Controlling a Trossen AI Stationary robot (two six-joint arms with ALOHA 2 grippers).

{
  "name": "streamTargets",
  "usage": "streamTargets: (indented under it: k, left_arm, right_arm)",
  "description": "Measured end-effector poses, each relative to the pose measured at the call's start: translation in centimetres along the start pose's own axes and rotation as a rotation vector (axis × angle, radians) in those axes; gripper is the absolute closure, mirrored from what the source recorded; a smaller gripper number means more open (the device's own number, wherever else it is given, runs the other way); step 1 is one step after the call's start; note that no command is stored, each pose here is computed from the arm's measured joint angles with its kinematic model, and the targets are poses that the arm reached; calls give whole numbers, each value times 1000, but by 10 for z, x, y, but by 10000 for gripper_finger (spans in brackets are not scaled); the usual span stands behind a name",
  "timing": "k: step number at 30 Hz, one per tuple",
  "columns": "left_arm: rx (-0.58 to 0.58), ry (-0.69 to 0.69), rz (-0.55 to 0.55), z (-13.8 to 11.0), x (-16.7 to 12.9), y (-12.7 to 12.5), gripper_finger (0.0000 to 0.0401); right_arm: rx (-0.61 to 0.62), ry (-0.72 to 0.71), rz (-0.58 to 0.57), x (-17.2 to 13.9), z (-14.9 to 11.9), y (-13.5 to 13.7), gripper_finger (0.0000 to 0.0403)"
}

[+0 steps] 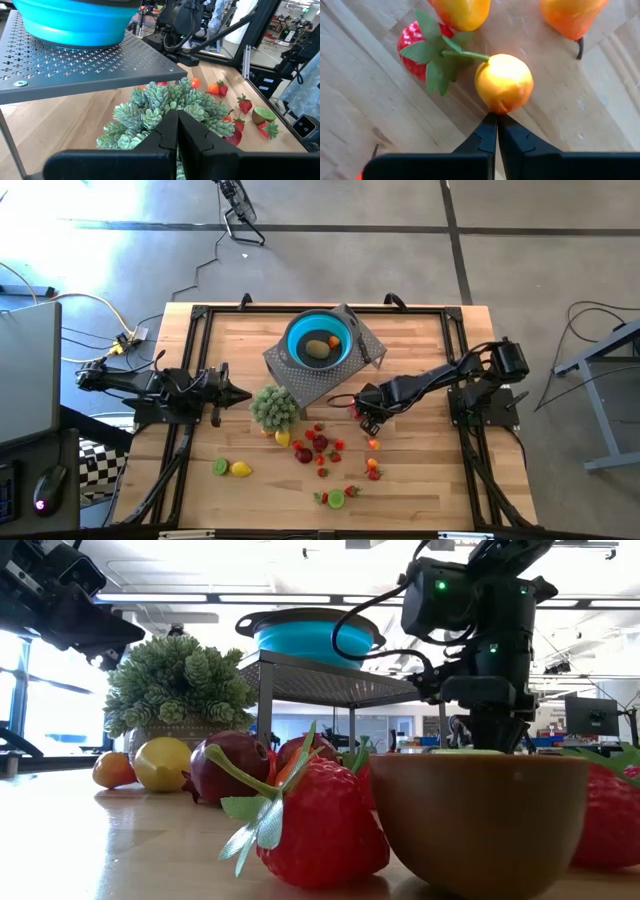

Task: Pick & Place Fruit
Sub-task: Put the pear into the blue strainer bowl on the shelf

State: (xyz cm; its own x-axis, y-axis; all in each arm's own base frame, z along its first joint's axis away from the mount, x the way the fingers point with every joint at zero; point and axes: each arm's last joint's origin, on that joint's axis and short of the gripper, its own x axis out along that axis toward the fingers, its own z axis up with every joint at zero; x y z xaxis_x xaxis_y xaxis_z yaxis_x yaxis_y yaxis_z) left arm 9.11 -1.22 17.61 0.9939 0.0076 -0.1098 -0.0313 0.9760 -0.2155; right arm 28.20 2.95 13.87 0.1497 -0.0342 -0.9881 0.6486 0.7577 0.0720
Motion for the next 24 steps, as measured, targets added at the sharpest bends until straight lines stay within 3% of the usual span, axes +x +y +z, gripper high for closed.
streamTargets:
  k: [6, 15, 19, 24]
  left_arm:
    - [0, 0, 0, 0, 0, 0, 400]
    - [0, 0, 0, 0, 0, 0, 400]
    - [0, 0, 0, 0, 0, 0, 400]
    - [31, -3, 0, 0, 0, 0, 400]
  right_arm:
    - [-1, 40, 37, -5, -2, 0, 399]
    - [7, -73, 149, -45, -5, -1, 399]
    - [5, -183, 187, -69, -10, -2, 399]
    - [15, -409, 156, -96, -13, -6, 399]
